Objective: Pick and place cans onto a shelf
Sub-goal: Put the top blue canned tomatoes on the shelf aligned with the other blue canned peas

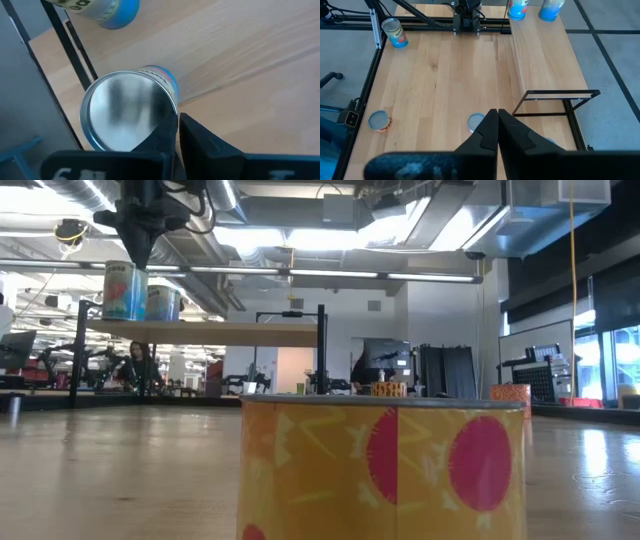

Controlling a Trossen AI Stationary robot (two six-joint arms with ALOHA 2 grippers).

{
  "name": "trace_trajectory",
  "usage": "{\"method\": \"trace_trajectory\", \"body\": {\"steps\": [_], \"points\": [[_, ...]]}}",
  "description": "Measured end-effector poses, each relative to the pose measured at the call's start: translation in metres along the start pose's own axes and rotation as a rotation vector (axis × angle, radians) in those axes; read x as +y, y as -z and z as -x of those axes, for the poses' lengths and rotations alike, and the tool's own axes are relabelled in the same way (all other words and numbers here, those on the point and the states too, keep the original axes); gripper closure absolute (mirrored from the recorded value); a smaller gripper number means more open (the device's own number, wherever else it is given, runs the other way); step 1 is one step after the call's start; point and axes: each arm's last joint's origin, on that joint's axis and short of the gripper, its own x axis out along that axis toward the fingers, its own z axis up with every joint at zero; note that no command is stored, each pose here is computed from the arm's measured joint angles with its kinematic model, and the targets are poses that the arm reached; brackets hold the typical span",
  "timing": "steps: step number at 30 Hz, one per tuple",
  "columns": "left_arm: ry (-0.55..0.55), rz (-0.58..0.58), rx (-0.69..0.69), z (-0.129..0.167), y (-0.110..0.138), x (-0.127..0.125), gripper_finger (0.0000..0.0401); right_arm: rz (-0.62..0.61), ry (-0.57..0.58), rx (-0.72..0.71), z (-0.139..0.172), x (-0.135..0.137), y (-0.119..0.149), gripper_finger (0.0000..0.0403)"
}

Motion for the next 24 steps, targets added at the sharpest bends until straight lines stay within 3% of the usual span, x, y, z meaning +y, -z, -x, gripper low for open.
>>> {"method": "trace_trajectory", "body": {"steps": [9, 24], "points": [[-0.010, -0.022, -0.006, 0.0002, -0.0003, 0.0003, 0.0350, 0.000, 0.000, 0.000, 0.0000, 0.0001, 0.0000, 0.0392], [-0.038, -0.027, -0.020, 0.0011, -0.0002, 0.0014, 0.0347, -0.004, 0.000, -0.001, 0.0000, 0.0001, -0.0001, 0.0392]]}}
